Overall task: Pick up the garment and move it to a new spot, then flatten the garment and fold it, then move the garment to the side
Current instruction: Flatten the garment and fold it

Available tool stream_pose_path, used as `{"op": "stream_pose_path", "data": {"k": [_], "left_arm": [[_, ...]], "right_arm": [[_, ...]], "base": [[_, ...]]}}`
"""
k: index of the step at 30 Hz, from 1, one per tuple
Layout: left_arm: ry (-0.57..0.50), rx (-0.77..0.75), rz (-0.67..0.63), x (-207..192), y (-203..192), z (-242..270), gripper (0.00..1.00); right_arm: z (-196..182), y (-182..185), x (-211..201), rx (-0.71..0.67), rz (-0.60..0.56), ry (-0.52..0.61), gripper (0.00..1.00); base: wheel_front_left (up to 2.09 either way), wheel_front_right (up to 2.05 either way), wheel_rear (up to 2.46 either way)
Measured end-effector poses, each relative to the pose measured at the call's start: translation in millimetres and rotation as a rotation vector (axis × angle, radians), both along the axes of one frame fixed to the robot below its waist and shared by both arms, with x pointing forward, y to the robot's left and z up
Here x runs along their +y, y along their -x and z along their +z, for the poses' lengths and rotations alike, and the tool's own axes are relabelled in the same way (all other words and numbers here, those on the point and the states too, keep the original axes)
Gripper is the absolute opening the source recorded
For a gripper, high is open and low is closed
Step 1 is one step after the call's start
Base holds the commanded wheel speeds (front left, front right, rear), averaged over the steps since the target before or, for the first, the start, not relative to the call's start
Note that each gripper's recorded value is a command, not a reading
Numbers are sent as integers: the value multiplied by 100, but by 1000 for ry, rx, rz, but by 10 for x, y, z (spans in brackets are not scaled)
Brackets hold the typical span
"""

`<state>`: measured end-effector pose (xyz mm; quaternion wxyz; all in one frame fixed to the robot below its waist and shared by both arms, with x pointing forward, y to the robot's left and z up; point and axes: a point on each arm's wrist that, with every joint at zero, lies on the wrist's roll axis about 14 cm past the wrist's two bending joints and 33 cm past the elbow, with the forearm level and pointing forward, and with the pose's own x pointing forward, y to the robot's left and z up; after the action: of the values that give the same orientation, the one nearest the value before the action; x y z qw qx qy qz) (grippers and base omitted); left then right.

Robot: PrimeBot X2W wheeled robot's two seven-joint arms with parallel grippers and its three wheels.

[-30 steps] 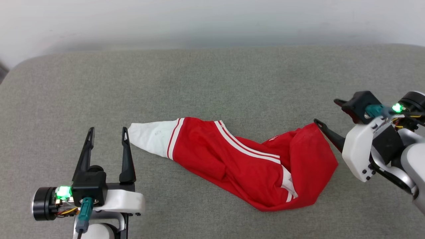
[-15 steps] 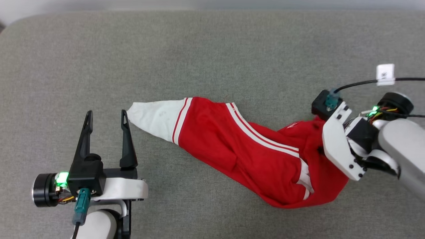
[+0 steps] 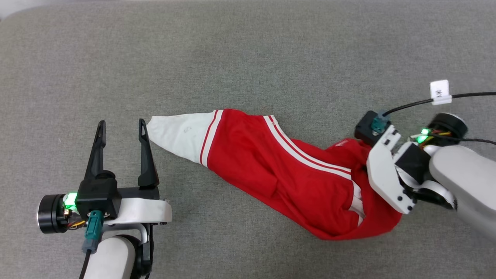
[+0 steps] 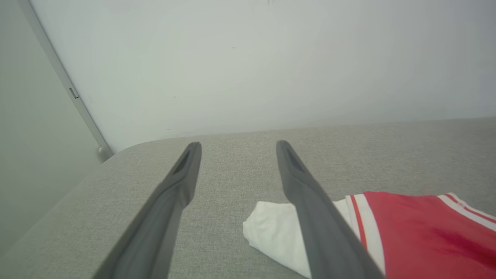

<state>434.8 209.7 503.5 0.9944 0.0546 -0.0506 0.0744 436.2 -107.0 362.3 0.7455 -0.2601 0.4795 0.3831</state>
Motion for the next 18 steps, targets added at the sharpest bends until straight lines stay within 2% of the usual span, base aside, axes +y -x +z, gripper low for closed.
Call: {"op": "stream_pose_path", "data": {"k": [3,5,8,11,15,18], "left_arm": [[1,-17,-3,-14,12,59,100],[1,-28,-4,-18,29,98,100],[5,-35,0,-13,67,128,100],[8,-44,8,5,93,161,100],[9,-37,20,28,134,138,100],[13,-34,23,33,141,124,100]], "right_arm": [[237,-191,149,-105,18,-79,0],[548,-436,267,-207,8,-155,0],[1028,-795,274,-358,-17,-222,0],[1292,-972,262,-435,-42,-275,0],[1469,-1197,76,-504,-117,-312,0],[1325,-1276,-205,-476,-224,-301,0]], "base": [[0,0,0],[0,0,0],[0,0,0],[0,0,0],[0,0,0],[0,0,0]]}}
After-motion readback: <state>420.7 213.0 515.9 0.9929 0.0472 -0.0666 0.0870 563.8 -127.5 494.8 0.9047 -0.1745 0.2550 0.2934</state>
